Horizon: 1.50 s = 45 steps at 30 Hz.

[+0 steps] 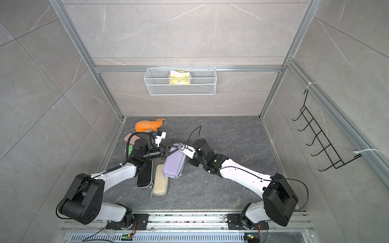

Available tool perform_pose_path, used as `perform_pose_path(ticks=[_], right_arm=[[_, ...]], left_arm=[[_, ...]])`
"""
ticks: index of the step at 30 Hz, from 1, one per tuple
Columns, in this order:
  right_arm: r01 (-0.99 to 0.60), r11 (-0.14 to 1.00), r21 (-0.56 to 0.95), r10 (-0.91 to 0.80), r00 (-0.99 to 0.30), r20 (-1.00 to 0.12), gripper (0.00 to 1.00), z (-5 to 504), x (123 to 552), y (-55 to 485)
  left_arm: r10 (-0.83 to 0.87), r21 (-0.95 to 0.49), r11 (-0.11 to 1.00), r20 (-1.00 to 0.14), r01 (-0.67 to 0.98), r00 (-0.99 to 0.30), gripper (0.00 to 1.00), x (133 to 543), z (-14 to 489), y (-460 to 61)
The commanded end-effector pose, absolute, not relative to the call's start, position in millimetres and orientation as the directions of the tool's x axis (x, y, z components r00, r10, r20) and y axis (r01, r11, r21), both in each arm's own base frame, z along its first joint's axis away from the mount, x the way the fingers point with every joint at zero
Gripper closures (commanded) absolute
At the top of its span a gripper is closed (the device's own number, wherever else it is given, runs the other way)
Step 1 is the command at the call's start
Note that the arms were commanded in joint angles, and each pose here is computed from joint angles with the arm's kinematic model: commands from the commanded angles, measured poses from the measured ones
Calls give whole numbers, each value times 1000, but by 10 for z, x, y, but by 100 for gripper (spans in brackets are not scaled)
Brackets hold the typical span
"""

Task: Put umbrellas into zippered umbrella sleeves
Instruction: Zip the zipper on the umbrella sleeve, then adjust the umbrella sleeve.

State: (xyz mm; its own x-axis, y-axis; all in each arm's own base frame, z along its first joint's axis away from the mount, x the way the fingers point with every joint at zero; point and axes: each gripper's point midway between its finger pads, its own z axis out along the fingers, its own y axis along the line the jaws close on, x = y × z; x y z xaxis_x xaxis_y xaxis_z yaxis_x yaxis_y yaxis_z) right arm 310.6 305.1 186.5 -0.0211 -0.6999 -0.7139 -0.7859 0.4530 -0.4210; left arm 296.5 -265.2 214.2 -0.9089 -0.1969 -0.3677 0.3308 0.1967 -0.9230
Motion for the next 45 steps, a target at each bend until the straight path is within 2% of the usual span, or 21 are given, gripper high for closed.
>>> perform_pose_path(ticks=[1,7,16,19,21,23,24,28,31,35,40,45], right_arm=[[-782,430,-451,-660,68,-748,91,2133,3109,3272],[-779,420,-466,-674,76,-735,100,2092,2997,3210],[-849,235,-473,-740,160,-654,100,1679,2265,3197],[-860,247,-447,-746,125,-654,100,1592,2154,3186],[-854,358,-377,-704,19,-710,88,1652,2195,3166],[-868,412,-278,-656,-70,-751,79,1710,2172,3129],[-868,453,-206,-614,-136,-778,67,1742,2172,3094],[-802,581,135,-370,-408,-835,48,1890,2297,2846],[-718,592,365,-167,-553,-817,34,2046,2391,2719],[-659,500,562,14,-642,-766,11,2323,2467,2802],[-569,411,712,144,-731,-667,9,2390,2668,2951],[-505,349,789,149,-802,-579,11,2257,2780,3127]], left_arm=[[-103,-887,124,-458,445,-883,100,2804,2450,-2766],[-110,-864,161,-496,477,-862,100,2857,2498,-2743],[-244,-838,215,-543,501,-804,100,3173,2560,-2612],[-295,-840,217,-542,497,-787,100,3273,2562,-2573],[-315,-843,199,-538,500,-782,100,3305,2574,-2577],[-324,-842,193,-539,503,-778,100,3328,2559,-2579],[-327,-837,191,-547,513,-771,100,3337,2565,-2580],[-363,-823,190,-566,536,-740,100,3420,2635,-2547],[-389,-823,162,-560,544,-731,100,3494,2741,-2559],[-428,-841,127,-525,526,-736,100,3556,2786,-2571],[-457,-856,75,-485,511,-745,100,3527,2842,-2649],[-471,-856,48,-474,515,-744,99,3454,2947,-2736]])
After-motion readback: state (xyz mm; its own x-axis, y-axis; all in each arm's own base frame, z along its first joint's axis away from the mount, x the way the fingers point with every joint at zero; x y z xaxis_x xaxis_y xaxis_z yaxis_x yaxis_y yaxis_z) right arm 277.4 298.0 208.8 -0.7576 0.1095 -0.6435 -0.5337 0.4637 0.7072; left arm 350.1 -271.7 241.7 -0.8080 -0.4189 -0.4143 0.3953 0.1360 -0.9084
